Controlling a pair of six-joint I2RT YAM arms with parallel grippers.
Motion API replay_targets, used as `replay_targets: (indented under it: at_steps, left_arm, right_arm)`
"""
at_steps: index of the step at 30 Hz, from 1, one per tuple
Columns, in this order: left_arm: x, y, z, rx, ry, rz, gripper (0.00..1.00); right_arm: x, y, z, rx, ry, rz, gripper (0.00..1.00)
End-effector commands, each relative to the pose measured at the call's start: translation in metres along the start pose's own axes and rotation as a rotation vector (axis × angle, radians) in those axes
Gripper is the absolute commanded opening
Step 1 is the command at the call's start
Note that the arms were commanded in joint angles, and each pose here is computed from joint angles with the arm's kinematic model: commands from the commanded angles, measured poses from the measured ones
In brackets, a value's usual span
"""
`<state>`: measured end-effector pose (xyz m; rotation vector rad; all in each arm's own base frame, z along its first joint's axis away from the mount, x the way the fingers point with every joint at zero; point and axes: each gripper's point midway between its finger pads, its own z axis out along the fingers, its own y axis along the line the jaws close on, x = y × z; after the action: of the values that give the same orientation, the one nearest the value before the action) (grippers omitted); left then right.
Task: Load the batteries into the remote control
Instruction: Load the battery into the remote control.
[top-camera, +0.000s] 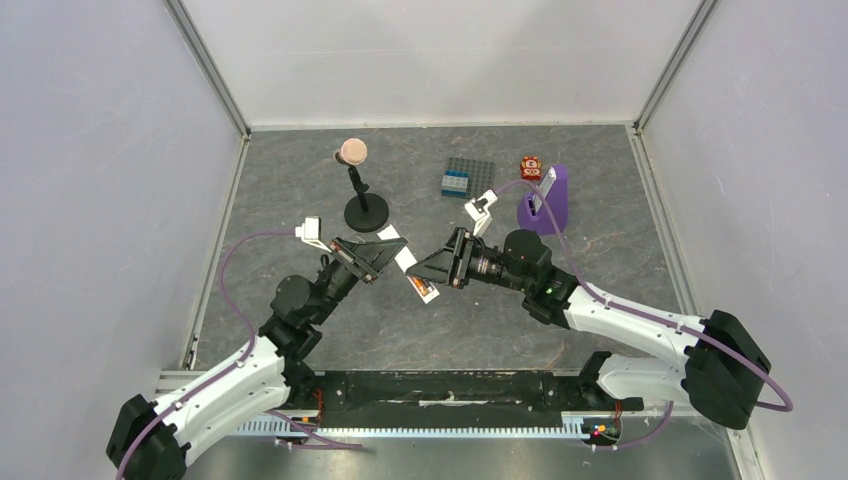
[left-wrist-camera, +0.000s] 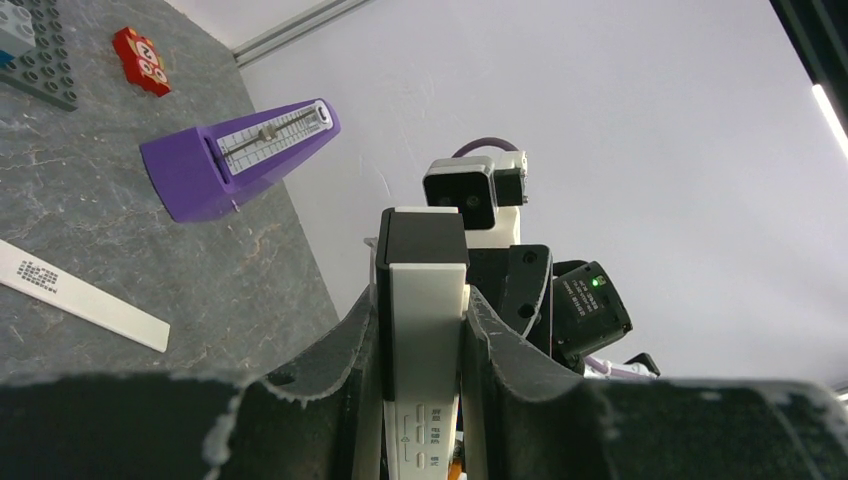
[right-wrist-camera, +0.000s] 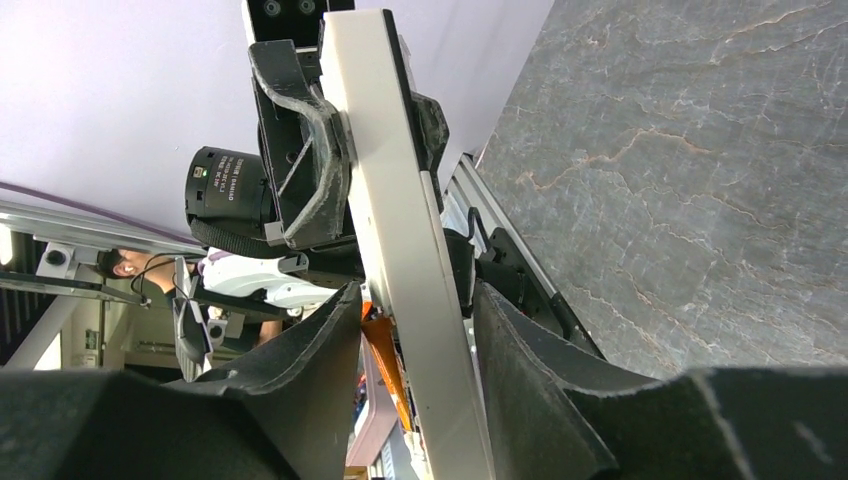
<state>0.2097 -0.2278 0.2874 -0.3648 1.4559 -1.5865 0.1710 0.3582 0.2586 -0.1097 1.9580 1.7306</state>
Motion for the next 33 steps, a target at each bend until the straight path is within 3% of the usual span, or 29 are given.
replay_targets:
  at_steps: [1, 16, 18, 22, 27, 33]
  left_arm:
    - [-0.039, -0.066, 0.002, 0.169, -0.138, -0.091, 0.02]
    - [-0.045, -0.07, -0.001, 0.172, -0.159, -0.124, 0.02]
    - [-0.044, -0.069, -0.001, 0.165, -0.156, -0.126, 0.02]
    - [-0.042, -0.059, -0.001, 0.126, -0.151, -0.097, 0.02]
    - [-0.038, -0.044, -0.004, 0.089, -0.15, -0.09, 0.02]
    - [-0.034, -0.031, -0.008, 0.054, -0.145, -0.083, 0.02]
  right_arm:
    - [0.009, -0.019, -0.002, 0.048, 0.032, -0.029, 0.46]
    - [0.014, -0.028, -0.003, 0.068, 0.044, -0.026, 0.44]
    - [0.012, -0.025, -0.004, 0.058, 0.033, -0.03, 0.5]
    - [0.001, -0.012, -0.007, 0.023, -0.016, -0.061, 0.79]
    - [-0.007, 0.005, -0.009, -0.014, -0.036, -0.098, 0.88]
    - [-0.01, 0.018, -0.015, -0.065, -0.054, -0.134, 0.92]
